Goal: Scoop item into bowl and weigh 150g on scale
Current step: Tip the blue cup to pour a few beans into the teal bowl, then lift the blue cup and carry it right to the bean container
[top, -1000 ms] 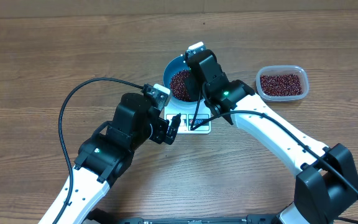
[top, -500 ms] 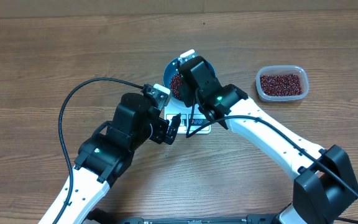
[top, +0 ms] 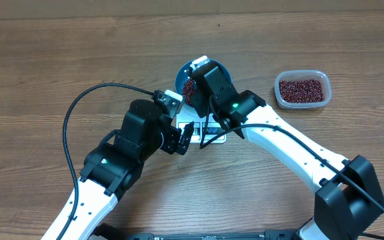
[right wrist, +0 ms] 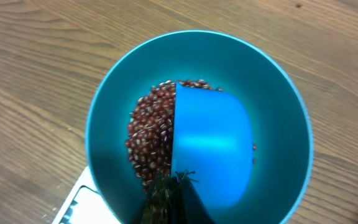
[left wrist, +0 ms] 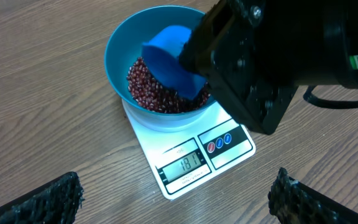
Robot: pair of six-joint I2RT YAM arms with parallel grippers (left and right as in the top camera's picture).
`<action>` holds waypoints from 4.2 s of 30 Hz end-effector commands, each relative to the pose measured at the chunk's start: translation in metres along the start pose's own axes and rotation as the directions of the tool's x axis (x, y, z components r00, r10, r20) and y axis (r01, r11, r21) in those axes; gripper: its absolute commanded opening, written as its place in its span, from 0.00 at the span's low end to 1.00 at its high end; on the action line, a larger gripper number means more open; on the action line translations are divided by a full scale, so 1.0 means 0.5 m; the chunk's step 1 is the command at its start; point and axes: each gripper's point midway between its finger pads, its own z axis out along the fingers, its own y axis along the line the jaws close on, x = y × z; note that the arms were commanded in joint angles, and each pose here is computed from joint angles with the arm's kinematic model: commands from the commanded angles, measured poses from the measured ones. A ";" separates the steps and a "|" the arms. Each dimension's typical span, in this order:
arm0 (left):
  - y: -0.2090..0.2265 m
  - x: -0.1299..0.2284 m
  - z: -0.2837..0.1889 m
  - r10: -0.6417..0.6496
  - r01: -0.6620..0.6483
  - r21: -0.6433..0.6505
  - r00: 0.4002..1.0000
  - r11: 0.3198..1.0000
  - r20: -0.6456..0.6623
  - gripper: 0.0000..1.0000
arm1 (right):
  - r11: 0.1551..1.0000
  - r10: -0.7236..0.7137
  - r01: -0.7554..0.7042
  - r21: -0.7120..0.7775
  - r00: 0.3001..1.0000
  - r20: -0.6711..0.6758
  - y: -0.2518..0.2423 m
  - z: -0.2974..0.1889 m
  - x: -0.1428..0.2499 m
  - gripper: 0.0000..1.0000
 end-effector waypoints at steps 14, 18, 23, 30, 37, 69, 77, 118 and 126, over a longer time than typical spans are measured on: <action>0.000 0.009 0.005 -0.009 0.009 0.000 1.000 1.000 -0.012 1.00 | 0.989 0.039 -0.042 -0.141 0.999 -0.025 0.052 -0.008 0.006 0.04; 0.000 0.009 0.005 -0.009 0.009 0.000 1.000 1.000 -0.012 0.99 | 0.987 0.067 -0.070 -0.141 0.997 -0.029 0.053 -0.008 0.005 0.04; 0.000 0.009 0.005 -0.009 0.009 0.000 1.000 1.000 -0.012 1.00 | 0.983 0.069 -0.073 -0.167 0.997 -0.026 0.062 -0.010 0.003 0.04; 0.000 0.009 0.005 -0.009 0.009 0.000 1.000 1.000 -0.012 0.99 | 0.983 0.074 -0.073 -0.170 0.997 -0.004 0.061 -0.010 -0.009 0.04; 0.000 0.009 0.005 -0.009 0.009 0.000 1.000 1.000 -0.012 0.99 | 0.983 0.078 -0.075 -0.168 0.997 0.015 0.059 -0.010 -0.018 0.04; 0.000 0.009 0.005 -0.009 0.009 0.000 1.000 1.000 -0.012 0.99 | 0.963 0.229 -0.213 -0.164 0.969 0.087 -0.057 -0.041 -0.069 0.04; 0.000 0.009 0.005 -0.009 0.009 0.000 1.000 1.000 -0.012 0.99 | 0.963 0.231 -0.211 -0.168 0.967 0.105 -0.059 -0.054 -0.078 0.04; 0.000 0.011 0.008 -0.009 0.009 0.000 1.000 1.000 -0.018 1.00 | 0.941 0.310 -0.274 -0.200 0.934 0.180 -0.104 -0.125 -0.117 0.04; 0.001 0.011 0.008 -0.010 0.010 -0.001 1.000 1.000 -0.018 0.99 | 0.923 0.364 -0.320 -0.212 0.906 0.216 -0.163 -0.160 -0.130 0.04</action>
